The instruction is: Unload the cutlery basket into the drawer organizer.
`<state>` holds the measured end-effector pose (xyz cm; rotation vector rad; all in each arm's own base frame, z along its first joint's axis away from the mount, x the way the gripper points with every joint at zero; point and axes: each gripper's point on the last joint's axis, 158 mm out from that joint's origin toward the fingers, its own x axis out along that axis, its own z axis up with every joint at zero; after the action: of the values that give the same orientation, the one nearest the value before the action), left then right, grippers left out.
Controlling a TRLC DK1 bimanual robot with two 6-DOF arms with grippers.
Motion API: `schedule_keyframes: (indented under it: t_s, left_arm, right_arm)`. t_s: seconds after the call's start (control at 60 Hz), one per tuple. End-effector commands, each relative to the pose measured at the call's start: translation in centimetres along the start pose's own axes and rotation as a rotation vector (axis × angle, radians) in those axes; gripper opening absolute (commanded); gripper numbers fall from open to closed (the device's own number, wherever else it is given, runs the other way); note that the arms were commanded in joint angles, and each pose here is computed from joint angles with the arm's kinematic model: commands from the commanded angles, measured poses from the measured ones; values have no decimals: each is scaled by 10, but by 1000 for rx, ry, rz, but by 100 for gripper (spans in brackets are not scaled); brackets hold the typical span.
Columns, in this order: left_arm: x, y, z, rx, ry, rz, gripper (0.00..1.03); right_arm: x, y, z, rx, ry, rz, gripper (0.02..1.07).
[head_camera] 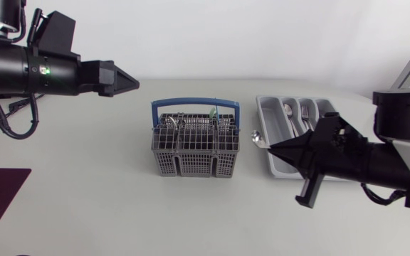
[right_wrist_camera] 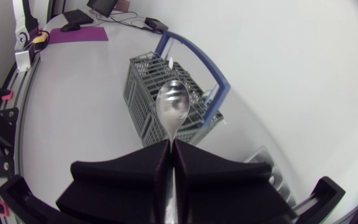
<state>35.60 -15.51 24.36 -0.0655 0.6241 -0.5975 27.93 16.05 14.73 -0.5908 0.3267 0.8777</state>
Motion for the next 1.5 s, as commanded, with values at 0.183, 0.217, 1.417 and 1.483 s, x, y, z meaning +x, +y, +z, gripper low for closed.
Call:
schedule_keyframes:
  t_s: [0.183, 0.217, 1.417, 1.483]
  left_arm:
    - [10, 18, -47, 91, 67, 61, 98]
    - [11, 19, -50, 95, 68, 69, 98]
    - [36, 30, -101, 238, 148, 164, 98]
    - [38, 23, -97, 251, 138, 150, 98]
  right_arm:
    - [-16, -39, -88, -6, 129, 38, 8]
    - [-17, -47, -96, 0, 141, 39, 8]
    - [-16, -96, -238, -147, 445, 134, 75]
    - [-14, -89, -218, -145, 426, 125, 78]
